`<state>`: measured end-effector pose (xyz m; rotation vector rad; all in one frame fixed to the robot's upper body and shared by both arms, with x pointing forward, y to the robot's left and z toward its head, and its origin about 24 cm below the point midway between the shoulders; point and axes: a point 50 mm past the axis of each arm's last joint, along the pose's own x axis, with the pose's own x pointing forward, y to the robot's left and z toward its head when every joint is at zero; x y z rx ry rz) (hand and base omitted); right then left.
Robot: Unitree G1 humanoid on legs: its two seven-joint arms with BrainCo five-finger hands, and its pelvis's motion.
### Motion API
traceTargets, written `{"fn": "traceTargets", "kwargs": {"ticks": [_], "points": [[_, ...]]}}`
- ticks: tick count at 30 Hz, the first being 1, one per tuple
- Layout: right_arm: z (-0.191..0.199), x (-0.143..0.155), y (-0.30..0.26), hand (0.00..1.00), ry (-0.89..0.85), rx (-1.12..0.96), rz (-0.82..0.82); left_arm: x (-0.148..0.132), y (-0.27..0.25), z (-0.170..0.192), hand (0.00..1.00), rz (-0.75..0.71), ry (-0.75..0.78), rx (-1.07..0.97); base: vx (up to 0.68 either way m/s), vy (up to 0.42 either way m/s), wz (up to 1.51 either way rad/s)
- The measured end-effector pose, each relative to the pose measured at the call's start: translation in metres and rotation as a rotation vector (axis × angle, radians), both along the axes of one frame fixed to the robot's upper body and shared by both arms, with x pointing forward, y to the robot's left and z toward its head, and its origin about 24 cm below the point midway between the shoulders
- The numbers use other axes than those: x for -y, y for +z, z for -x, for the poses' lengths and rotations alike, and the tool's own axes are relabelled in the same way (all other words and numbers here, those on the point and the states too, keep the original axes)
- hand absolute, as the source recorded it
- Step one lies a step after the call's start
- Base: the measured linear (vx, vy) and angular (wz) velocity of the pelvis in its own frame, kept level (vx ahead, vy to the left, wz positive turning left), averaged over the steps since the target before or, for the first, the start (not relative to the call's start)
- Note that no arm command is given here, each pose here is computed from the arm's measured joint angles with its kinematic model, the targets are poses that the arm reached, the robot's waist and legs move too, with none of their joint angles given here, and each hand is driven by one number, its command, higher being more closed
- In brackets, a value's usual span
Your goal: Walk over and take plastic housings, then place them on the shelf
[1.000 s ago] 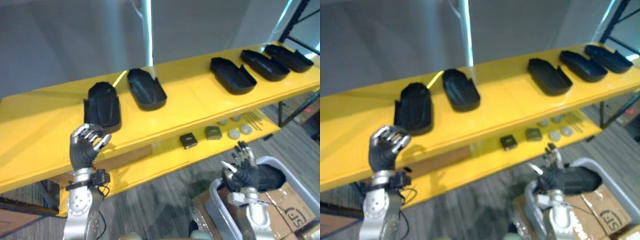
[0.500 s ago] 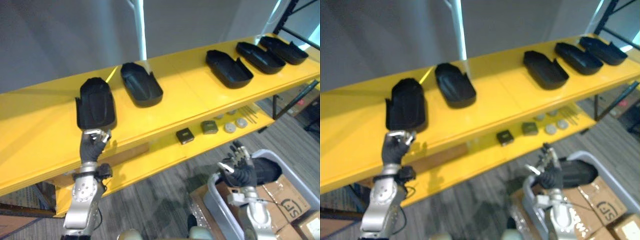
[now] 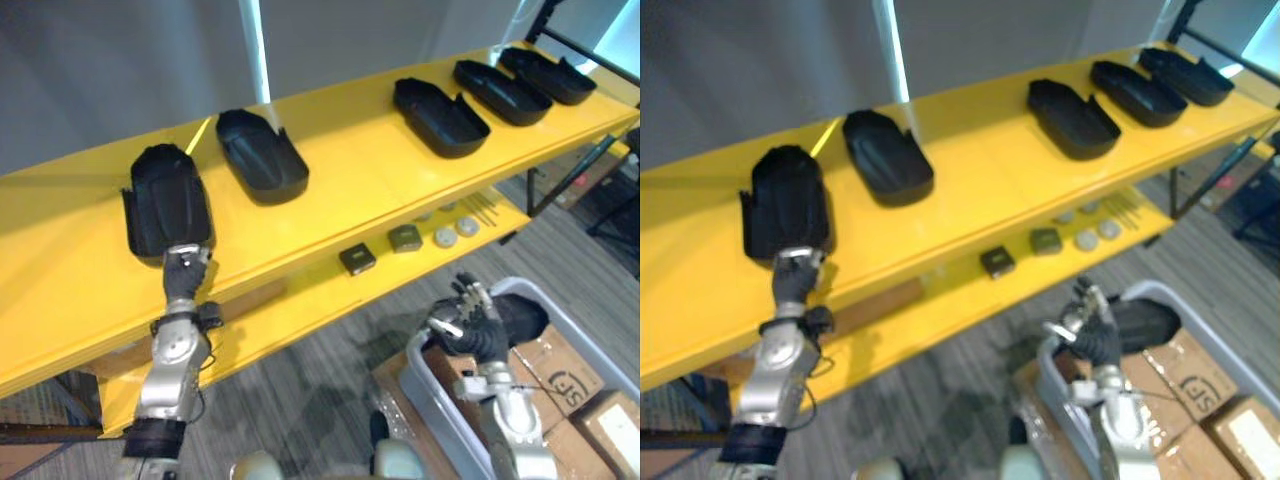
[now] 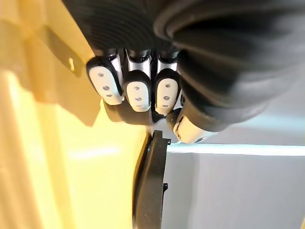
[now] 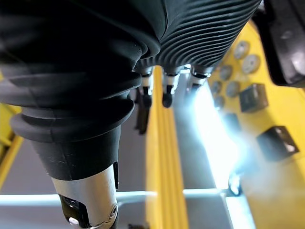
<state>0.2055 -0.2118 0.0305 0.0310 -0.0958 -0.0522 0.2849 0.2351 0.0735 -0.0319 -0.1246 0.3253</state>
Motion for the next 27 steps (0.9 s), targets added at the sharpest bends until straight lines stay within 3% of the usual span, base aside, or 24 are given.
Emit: {"fn": "traceTargets", "kwargs": {"ticks": [18,19,27], "points": [[-0.007,-0.001,0.007,0.00,0.067,0.021,0.003,-0.033,0.017,-0.032,1.00,0.031,0.199,0.051,-0.01,0.020,-0.04],[-0.008,-0.001,0.008,0.00,0.070,0.025,0.003,-0.036,0.021,-0.032,0.00,0.020,0.205,0.061,-0.03,0.034,-0.10],[-0.008,-0.006,0.007,0.00,0.081,0.024,-0.005,-0.040,0.031,-0.014,0.00,0.066,0.225,0.157,0.01,0.043,-0.03]]}}
